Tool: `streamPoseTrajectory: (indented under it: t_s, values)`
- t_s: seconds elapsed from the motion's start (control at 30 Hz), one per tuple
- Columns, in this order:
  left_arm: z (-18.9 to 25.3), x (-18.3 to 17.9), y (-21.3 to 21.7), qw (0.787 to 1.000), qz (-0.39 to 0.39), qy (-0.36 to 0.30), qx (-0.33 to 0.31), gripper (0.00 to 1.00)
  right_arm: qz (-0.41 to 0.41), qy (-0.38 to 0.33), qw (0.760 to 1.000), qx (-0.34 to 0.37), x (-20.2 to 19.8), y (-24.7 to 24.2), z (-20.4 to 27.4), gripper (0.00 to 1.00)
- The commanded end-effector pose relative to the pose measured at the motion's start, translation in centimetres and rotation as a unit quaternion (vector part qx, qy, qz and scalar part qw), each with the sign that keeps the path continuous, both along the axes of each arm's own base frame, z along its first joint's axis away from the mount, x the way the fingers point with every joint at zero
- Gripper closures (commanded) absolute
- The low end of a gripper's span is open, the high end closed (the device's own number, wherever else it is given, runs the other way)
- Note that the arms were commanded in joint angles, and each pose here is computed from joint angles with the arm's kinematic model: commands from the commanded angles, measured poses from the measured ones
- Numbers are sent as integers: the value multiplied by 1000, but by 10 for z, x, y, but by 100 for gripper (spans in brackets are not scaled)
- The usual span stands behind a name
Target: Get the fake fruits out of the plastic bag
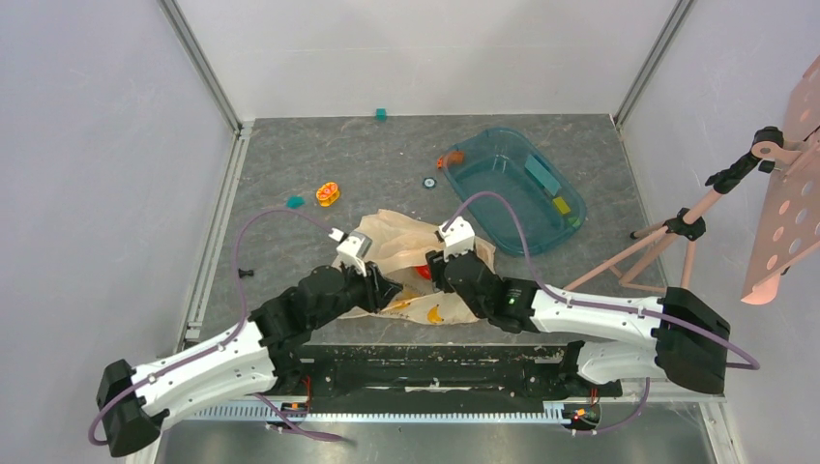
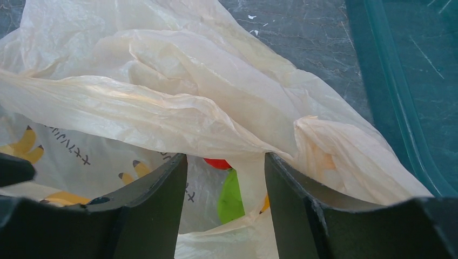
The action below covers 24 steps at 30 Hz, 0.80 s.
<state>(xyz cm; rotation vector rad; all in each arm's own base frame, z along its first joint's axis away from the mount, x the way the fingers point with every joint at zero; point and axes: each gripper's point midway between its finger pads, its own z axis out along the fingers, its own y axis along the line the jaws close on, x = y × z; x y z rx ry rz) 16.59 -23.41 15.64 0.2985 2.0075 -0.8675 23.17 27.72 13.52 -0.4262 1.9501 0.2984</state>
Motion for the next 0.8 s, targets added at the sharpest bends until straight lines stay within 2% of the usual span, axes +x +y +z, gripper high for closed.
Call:
streamPoseTrajectory:
  t_s: [0.0,0.23,0.3,0.43,0.53,0.63,0.77]
  values:
    - [-5,2,-23,999,-45,-24,-5,68,-11,-11,999,42,6,4,20,43]
    - [-44,17,-25,999,-13,1,35,74,39,-15,997,64,-5,11,25,43]
    - [-52,22,-25,999,-2,3,50,77,78,-16,994,70,-13,18,24,43]
    - [-58,29,-27,998,9,3,61,82,214,-1,975,65,-44,47,14,42]
    - [-58,33,-29,998,12,-1,66,86,265,27,962,60,-60,60,2,44]
    - [-58,36,-29,997,16,-3,70,91,246,41,966,63,-58,59,-9,47]
    - [-58,37,-26,997,21,-6,69,97,180,45,981,56,-39,53,-15,57]
